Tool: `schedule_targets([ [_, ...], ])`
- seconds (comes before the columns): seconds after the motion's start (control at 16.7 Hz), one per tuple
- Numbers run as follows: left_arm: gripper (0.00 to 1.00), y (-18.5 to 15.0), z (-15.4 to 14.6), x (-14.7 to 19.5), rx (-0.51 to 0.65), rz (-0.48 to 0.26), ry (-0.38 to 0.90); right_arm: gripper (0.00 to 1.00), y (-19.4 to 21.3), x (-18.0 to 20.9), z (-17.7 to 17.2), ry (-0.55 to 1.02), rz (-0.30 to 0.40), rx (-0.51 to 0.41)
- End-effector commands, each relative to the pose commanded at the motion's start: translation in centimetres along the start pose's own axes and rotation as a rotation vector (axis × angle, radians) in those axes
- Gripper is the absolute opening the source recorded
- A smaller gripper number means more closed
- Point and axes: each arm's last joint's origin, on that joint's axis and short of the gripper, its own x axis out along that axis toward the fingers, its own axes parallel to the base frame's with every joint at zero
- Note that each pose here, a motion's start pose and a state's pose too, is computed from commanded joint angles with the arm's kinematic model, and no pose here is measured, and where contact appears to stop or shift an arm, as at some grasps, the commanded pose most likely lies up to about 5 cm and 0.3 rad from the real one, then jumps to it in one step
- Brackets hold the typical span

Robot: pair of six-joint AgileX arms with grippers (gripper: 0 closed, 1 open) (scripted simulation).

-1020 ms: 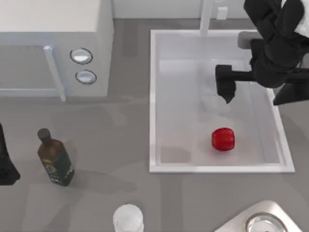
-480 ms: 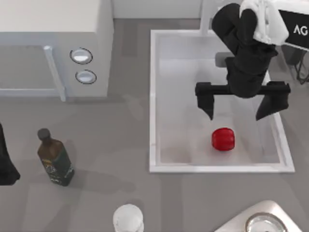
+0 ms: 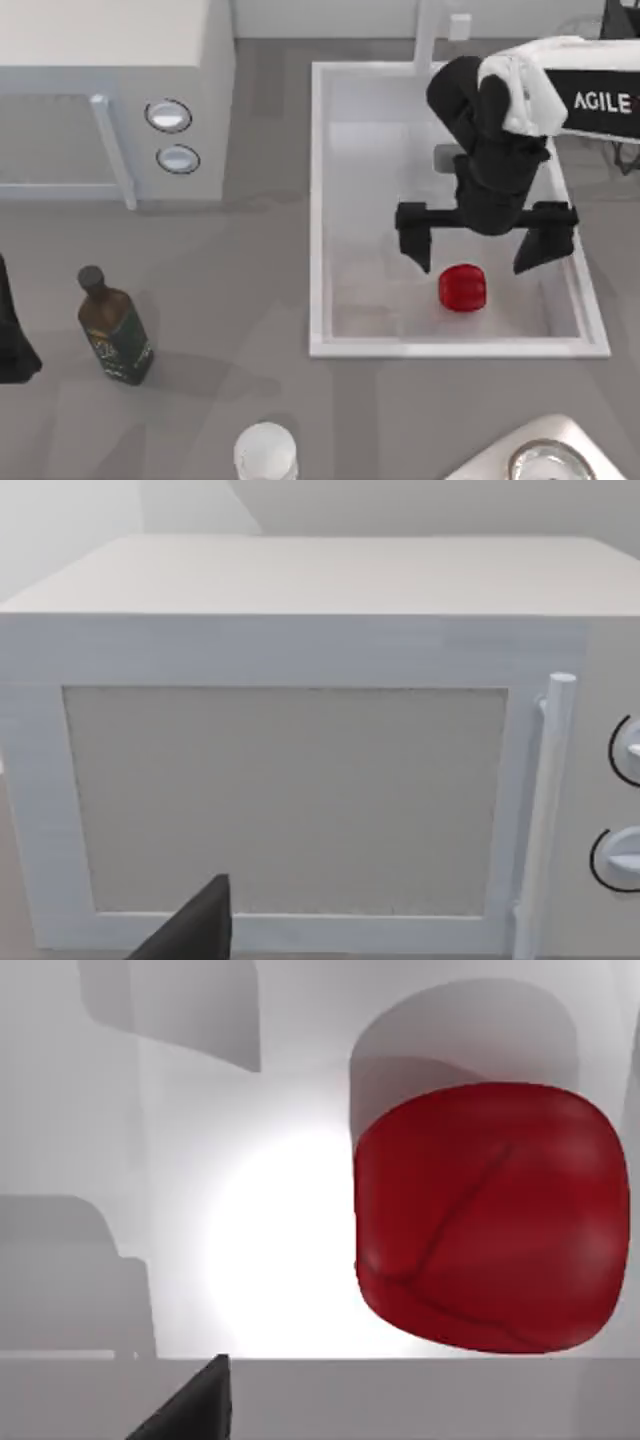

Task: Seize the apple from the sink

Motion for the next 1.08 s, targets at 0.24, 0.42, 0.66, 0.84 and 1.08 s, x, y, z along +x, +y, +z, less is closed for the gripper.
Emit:
schedule_targets([
  [0.24,1.0,0.0,0.0,0.0,0.0,0.0,0.0,1.0,0.1,6.5,-0.1,-0.017,0.008,-0.002],
  [0.42,1.0,0.0,0.0,0.0,0.0,0.0,0.0,1.0,-0.1,9.2,-0.6,-0.002,0.001,-0.003],
  [0.66,1.0,0.0,0.0,0.0,0.0,0.0,0.0,1.0,-0.1,9.2,-0.6,-0.001,0.001,-0.003],
  [0.84,1.0,0.0,0.0,0.0,0.0,0.0,0.0,0.77,-0.1,9.2,-0.6,-0.001,0.001,-0.003],
  [1.08,1.0,0.0,0.0,0.0,0.0,0.0,0.0,0.47,-0.1,9.2,-0.6,-0.001,0.001,-0.003],
])
